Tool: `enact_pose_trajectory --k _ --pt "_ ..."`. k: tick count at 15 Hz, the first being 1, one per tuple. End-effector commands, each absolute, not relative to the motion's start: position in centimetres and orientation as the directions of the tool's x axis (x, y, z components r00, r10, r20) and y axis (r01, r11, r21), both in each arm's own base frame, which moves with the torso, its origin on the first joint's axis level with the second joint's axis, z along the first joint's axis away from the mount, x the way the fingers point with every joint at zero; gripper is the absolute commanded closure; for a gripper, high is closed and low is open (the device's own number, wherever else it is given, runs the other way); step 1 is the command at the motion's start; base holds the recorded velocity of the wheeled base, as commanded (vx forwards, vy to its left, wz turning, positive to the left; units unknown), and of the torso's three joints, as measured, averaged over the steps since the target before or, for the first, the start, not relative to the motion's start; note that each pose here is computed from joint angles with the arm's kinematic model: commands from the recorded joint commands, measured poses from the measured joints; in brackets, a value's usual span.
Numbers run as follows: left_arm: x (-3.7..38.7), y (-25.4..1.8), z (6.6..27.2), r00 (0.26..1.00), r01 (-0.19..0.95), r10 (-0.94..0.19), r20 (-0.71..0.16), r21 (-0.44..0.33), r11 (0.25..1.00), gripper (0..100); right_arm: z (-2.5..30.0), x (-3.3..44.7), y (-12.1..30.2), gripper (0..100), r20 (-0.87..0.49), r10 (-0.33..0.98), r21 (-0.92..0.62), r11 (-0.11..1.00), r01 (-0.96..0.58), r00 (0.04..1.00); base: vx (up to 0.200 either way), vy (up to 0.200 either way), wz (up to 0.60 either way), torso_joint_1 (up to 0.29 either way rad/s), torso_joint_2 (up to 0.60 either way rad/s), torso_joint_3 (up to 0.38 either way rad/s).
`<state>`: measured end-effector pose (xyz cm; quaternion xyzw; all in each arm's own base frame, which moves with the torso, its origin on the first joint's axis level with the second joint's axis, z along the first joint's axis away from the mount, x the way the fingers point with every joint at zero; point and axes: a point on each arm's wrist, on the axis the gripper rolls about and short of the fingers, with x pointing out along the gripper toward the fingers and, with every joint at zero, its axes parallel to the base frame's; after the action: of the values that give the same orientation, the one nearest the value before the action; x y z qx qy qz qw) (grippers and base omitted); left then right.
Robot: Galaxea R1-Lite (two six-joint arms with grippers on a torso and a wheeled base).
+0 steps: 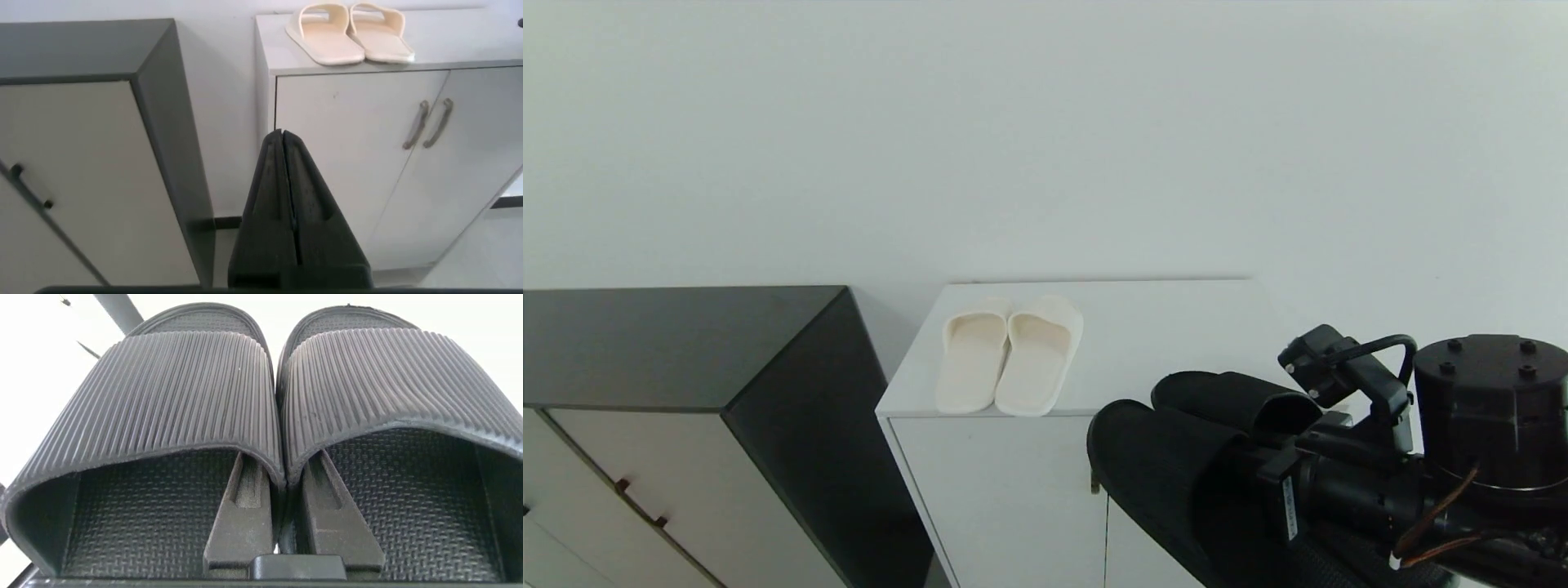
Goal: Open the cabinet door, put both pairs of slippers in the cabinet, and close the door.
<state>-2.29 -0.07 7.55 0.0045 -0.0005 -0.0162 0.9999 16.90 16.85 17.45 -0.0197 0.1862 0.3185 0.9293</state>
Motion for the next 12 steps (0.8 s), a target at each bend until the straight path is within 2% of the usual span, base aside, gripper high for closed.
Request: enact_pose_trajectory --k 1,4,12 --pt "-2.28 -0.07 7.55 0.999 0.032 -0.032 0.000 0.009 0.999 100 17.38 16.85 16.81 100 -0.361 0.585 0.082 0.796 -0.600 0.727 -0.200 0.000 0.00 0.007 0.01 -0.002" --pt "-2.28 -0.07 7.55 0.999 0.032 -0.032 0.000 0.008 0.999 100 17.21 16.72 16.76 100 -0.367 0.590 0.083 0.791 -0.607 0.719 -0.200 0.000 0.00 -0.001 0.01 0.002" --pt "-2.28 -0.07 7.55 0.999 0.032 -0.032 0.000 0.006 0.999 100 17.03 16.46 16.65 100 -0.372 0.592 0.082 0.788 -0.610 0.715 0.000 0.000 0.00 0.000 0.00 0.000"
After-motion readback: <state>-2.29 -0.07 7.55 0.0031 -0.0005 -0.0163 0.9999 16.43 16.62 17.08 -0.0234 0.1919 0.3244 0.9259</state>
